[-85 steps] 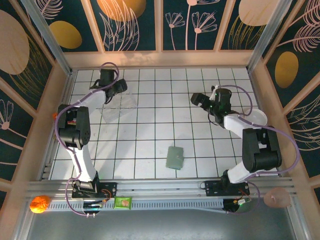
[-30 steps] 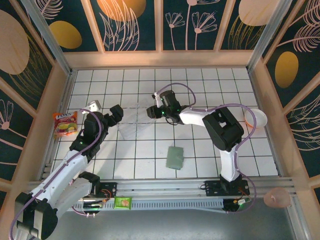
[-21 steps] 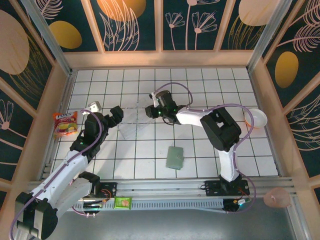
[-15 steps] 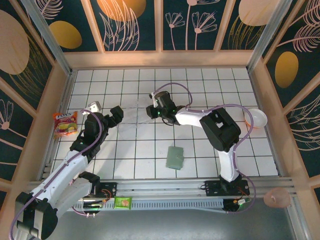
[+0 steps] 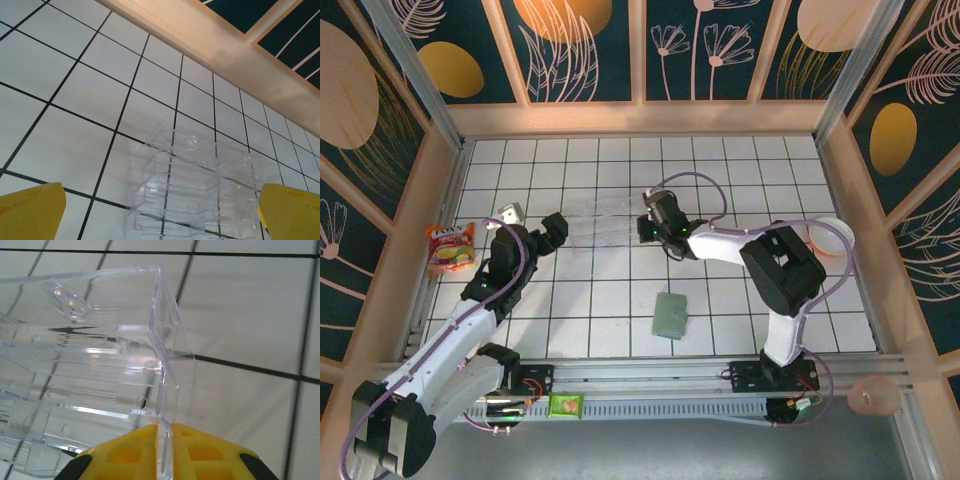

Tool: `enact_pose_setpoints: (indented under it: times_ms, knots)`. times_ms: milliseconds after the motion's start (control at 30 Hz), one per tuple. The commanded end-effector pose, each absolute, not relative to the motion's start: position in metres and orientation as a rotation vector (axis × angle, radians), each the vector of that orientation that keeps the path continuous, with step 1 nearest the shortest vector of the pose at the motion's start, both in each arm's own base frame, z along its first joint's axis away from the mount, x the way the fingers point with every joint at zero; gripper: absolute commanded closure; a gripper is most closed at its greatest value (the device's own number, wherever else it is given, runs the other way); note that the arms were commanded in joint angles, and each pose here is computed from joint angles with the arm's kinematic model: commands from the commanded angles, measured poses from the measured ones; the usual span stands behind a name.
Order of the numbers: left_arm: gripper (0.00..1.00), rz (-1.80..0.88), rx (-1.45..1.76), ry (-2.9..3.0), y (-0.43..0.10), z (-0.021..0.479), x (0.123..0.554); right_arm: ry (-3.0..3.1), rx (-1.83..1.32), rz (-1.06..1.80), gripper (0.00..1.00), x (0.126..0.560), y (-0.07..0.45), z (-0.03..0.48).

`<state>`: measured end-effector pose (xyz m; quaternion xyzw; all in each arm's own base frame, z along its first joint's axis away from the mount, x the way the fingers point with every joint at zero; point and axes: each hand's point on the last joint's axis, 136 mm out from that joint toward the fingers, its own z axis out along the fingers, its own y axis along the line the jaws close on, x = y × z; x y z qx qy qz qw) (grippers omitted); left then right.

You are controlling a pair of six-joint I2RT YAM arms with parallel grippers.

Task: Take the credit cards out of the card holder

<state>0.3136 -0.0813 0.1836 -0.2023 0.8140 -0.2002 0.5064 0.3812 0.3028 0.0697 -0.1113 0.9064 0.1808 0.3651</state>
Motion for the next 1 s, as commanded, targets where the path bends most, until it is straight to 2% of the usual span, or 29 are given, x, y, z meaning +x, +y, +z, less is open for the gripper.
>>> enact_pose_setpoints:
  times_ms: [0, 200, 567, 600, 700, 867, 967]
  knots:
    - [0.01, -0.508, -0.482, 1.97, -0.084, 0.18, 0.314, 2.424, -0.235, 0.31, 0.85, 0.368, 0.255, 0.053]
    - [0.01, -0.543, -0.483, 1.977, -0.089, 0.176, 0.314, 2.43, -0.148, 0.278, 0.86, 0.366, 0.221, 0.058]
    - [0.01, -0.602, -0.457, 2.014, -0.101, 0.164, 0.314, 2.443, -0.108, 0.28, 0.86, 0.356, 0.193, 0.063]
    - [0.01, -0.61, -0.456, 2.021, -0.102, 0.162, 0.314, 2.441, -0.104, 0.286, 0.84, 0.355, 0.194, 0.064]
    - [0.01, -0.633, -0.445, 2.036, -0.108, 0.156, 0.315, 2.431, -0.097, 0.308, 0.68, 0.357, 0.197, 0.065]
    - [0.01, -0.661, -0.428, 2.053, -0.113, 0.153, 0.315, 2.417, -0.1, 0.342, 0.63, 0.366, 0.206, 0.072]
    - [0.01, -0.694, -0.402, 2.045, -0.118, 0.157, 0.314, 2.373, -0.105, 0.368, 0.4, 0.365, 0.209, 0.09]
